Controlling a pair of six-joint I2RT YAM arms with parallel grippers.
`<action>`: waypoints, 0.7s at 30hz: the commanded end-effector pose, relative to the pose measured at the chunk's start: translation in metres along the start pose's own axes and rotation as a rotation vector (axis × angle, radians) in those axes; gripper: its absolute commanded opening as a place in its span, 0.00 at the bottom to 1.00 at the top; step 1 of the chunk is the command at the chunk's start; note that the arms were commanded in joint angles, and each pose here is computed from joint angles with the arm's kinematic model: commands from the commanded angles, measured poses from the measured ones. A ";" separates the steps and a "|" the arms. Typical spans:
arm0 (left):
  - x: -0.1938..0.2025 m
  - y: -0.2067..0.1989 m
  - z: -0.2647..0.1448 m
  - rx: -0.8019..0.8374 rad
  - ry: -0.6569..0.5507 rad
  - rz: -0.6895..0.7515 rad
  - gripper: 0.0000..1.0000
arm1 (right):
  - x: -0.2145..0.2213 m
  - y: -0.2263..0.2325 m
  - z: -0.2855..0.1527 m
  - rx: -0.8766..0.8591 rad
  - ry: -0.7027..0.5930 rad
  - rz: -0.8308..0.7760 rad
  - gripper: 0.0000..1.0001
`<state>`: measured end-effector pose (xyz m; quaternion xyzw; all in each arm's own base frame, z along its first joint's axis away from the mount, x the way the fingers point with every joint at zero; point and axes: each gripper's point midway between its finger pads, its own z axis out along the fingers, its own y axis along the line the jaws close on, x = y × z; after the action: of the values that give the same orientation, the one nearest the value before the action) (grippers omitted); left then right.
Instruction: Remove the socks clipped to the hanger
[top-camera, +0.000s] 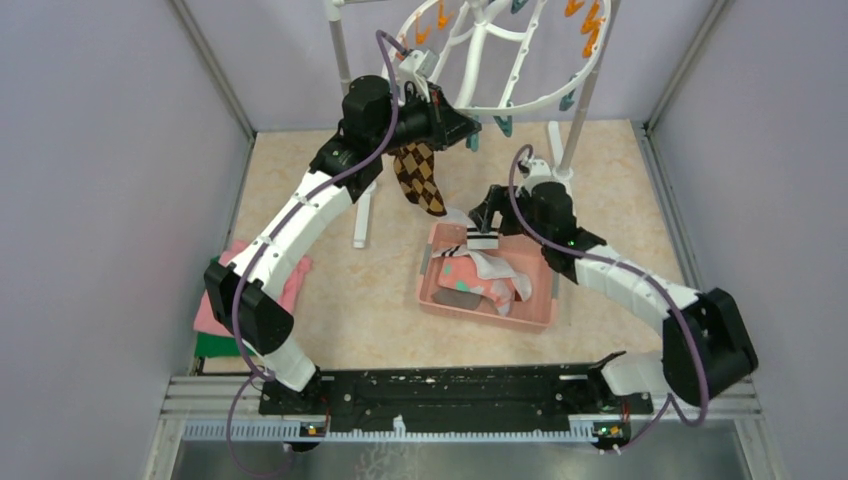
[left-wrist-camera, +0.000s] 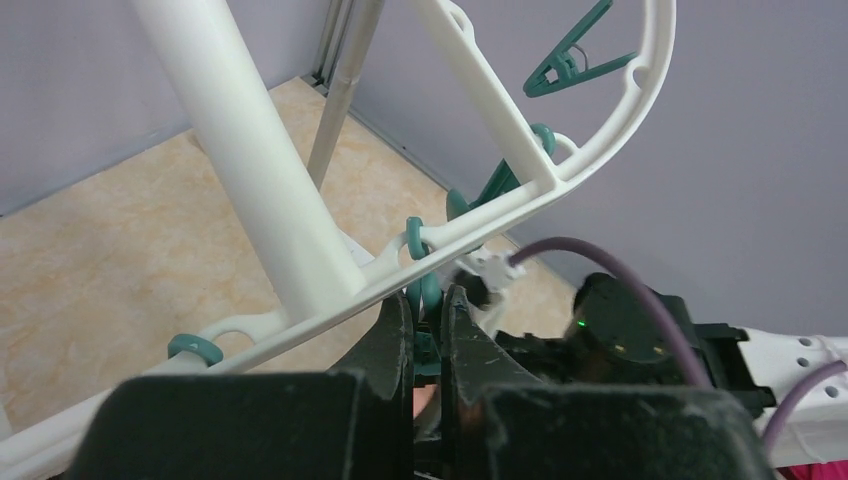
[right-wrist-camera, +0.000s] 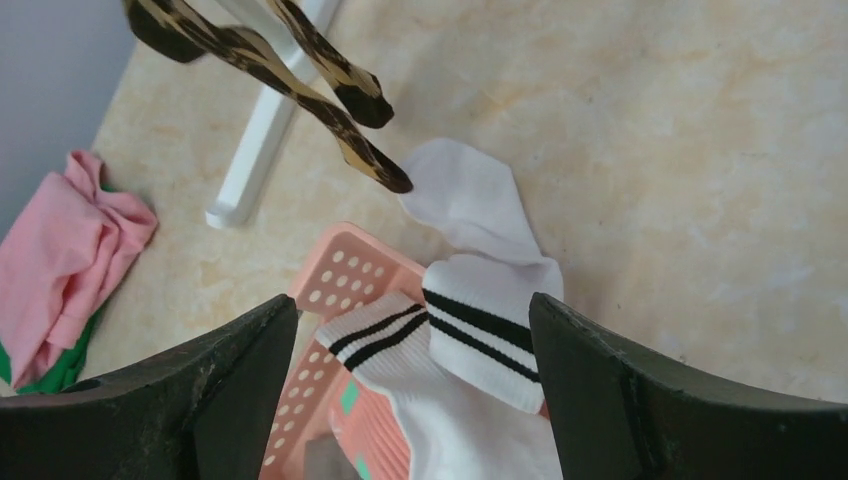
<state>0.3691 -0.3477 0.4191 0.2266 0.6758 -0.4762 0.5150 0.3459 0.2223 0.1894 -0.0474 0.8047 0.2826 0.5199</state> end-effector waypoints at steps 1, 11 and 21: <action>-0.031 -0.027 -0.006 0.076 -0.082 0.089 0.00 | -0.017 -0.007 0.023 -0.018 0.068 0.106 0.86; -0.031 -0.029 -0.007 0.079 -0.082 0.084 0.00 | 0.037 -0.064 0.107 0.033 0.372 0.258 0.84; -0.034 -0.028 -0.008 0.078 -0.089 0.088 0.00 | 0.092 -0.074 0.131 0.008 0.532 0.321 0.70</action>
<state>0.3697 -0.3475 0.4191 0.2254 0.6761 -0.4753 0.5159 0.4474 0.2357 0.0527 0.0196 0.9058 0.3193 0.2778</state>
